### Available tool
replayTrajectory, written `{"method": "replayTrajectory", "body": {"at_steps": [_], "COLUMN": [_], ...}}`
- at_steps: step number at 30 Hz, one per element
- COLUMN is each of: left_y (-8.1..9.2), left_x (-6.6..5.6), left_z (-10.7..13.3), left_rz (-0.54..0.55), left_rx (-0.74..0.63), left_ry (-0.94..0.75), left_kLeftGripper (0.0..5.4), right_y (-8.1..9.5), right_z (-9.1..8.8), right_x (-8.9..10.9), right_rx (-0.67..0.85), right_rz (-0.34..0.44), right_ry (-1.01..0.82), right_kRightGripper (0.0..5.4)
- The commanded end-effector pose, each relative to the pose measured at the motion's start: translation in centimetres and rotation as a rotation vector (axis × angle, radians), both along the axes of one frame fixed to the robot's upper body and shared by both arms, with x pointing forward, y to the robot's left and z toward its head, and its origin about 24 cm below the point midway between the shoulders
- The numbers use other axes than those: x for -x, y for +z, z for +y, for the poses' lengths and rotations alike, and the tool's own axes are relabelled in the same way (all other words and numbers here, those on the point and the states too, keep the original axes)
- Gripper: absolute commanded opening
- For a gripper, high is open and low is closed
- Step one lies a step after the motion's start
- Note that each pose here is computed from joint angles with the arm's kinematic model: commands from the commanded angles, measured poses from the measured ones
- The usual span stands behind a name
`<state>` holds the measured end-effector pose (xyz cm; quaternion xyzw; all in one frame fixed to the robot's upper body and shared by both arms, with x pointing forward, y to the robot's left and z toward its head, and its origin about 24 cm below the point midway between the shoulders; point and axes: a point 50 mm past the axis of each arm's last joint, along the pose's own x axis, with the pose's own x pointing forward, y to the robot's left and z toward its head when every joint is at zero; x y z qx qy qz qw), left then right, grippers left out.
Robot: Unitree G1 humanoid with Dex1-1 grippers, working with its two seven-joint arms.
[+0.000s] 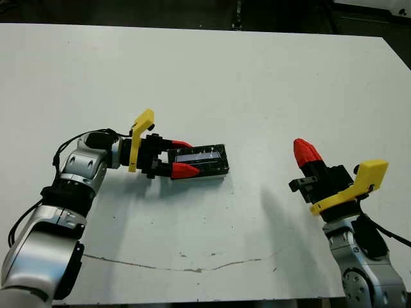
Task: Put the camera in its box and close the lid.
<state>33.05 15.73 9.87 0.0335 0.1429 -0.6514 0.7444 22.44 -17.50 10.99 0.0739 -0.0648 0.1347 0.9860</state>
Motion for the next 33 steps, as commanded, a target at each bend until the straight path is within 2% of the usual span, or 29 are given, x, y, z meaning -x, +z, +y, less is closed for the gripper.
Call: {"method": "replayTrajectory", "body": {"at_steps": [1,20,27,33], "left_y": [-1.6,-0.8,-1.4,-2.2], "left_x": [0.5,0.7,0.1,-0.6], "left_z": [5.4,7.8,5.9,2.2], "left_rz": [0.082,0.093,0.091,0.068], "left_rx": [-0.136,-0.085,-0.063,-0.087], "left_ry": [0.195,0.235,0.212,0.149], "left_kLeftGripper": [3.14,3.12,2.23,1.32], "right_y": [-0.4,-0.4,-0.4,-0.4], "right_z": [-0.3,-0.4,-0.3,-0.3], "right_x": [0.1,0.1,0.1,0.1], "right_rx": [0.016,0.016,0.017,0.018], "right_rz": [0.026,0.029,0.028,0.022], "right_ry": [-0.012,-0.004,0.001,-0.004], "right_kRightGripper": [0.0,0.0,0.0,0.0]}}
